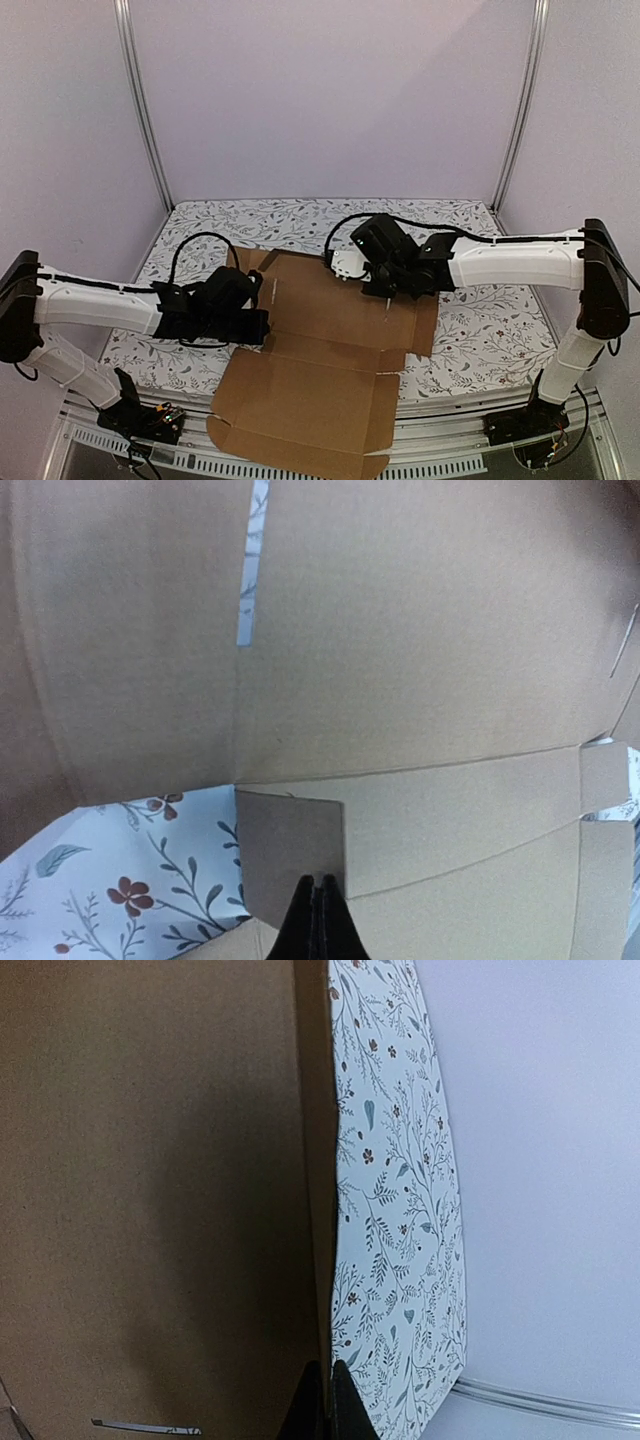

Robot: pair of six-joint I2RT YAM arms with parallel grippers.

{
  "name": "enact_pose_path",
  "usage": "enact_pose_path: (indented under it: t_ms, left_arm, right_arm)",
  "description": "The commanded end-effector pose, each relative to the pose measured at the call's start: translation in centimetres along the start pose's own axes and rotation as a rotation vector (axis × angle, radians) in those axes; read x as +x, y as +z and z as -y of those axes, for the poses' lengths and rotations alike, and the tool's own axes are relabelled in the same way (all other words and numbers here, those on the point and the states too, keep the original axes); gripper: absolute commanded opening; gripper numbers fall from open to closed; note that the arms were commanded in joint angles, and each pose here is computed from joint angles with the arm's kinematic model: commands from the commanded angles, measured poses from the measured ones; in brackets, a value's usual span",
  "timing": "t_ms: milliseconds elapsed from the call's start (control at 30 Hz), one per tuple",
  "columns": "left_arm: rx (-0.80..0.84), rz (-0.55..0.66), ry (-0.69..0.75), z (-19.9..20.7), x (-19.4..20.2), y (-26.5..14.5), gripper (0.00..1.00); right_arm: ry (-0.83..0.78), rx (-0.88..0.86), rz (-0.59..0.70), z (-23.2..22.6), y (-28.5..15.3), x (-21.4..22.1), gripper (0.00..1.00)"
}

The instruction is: Fold the paper box

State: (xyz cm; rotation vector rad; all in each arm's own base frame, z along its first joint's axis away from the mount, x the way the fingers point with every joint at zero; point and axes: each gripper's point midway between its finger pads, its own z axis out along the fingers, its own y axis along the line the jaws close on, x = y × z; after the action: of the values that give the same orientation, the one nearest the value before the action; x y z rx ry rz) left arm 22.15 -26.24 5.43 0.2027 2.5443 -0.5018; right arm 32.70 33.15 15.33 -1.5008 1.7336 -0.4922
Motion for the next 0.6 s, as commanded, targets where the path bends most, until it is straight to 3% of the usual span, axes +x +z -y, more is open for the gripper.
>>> enact_pose_path:
  t_ms: [0, 367, 567]
  left_arm:
    - [-0.027, 0.094, 0.042, 0.3, -2.9, -3.7, 0.00]
    - [-0.041, 0.230, 0.030, -2.3, -6.5, -10.5, 0.01]
    - [-0.126, 0.339, -0.045, -5.8, -7.4, -13.1, 0.00]
  right_arm:
    - [0.007, 0.094, 0.031, 2.0, -1.5, -0.5, 0.00]
    - [-0.120, 0.221, 0.083, 3.0, -3.0, -1.6, 0.00]
    - [-0.188, 0.281, 0.135, 2.1, -4.1, -2.6, 0.00]
